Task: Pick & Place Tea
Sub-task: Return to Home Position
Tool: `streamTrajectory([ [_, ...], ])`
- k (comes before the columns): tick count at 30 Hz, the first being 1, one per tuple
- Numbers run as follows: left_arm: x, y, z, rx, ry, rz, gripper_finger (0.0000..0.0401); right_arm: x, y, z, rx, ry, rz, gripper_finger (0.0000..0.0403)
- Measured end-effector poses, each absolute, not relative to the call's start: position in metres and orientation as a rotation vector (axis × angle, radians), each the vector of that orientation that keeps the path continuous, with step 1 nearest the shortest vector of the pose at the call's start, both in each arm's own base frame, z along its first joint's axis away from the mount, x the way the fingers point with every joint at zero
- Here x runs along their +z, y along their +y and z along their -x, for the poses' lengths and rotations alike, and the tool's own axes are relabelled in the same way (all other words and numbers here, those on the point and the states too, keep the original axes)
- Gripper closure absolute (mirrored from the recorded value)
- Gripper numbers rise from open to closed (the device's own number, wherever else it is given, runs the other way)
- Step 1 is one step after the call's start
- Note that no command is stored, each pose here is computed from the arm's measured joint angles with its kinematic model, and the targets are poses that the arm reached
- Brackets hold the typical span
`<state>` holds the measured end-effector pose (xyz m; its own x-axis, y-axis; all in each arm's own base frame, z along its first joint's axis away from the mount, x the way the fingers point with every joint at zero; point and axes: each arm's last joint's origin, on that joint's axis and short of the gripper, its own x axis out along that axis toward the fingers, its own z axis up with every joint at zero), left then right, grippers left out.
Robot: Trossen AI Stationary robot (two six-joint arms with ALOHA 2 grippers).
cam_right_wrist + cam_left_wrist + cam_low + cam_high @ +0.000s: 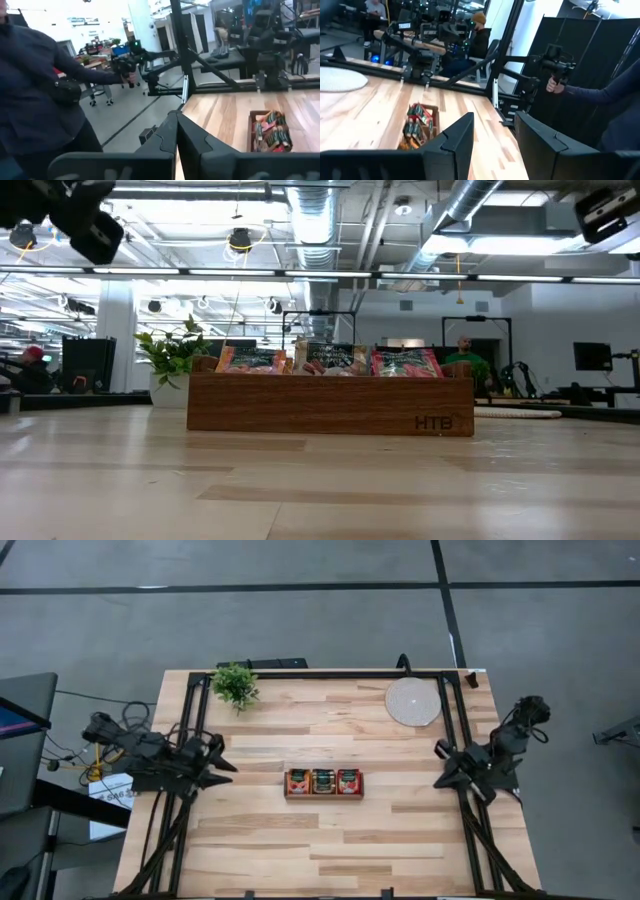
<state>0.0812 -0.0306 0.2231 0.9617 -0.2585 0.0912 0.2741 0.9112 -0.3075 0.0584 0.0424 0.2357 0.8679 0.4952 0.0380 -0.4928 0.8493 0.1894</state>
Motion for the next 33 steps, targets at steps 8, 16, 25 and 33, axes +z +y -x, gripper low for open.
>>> streamTrajectory([
  [8, 0.206, -0.033, -0.087, -0.272, -0.039, 0.351, 0.0266, 0.190, 0.053, -0.076, 0.508, -0.025, -0.296, 0.0403],
  [16, 0.205, -0.031, -0.087, -0.214, -0.040, 0.325, 0.0266, 0.173, 0.048, -0.084, 0.448, -0.024, -0.247, 0.0403],
  [25, 0.204, -0.028, -0.088, -0.145, -0.043, 0.320, 0.0266, 0.169, 0.029, -0.093, 0.324, -0.006, -0.208, 0.0403],
  [33, 0.204, -0.018, -0.091, -0.041, -0.062, 0.266, 0.0266, 0.171, 0.011, -0.096, 0.297, -0.026, -0.195, 0.0403],
])
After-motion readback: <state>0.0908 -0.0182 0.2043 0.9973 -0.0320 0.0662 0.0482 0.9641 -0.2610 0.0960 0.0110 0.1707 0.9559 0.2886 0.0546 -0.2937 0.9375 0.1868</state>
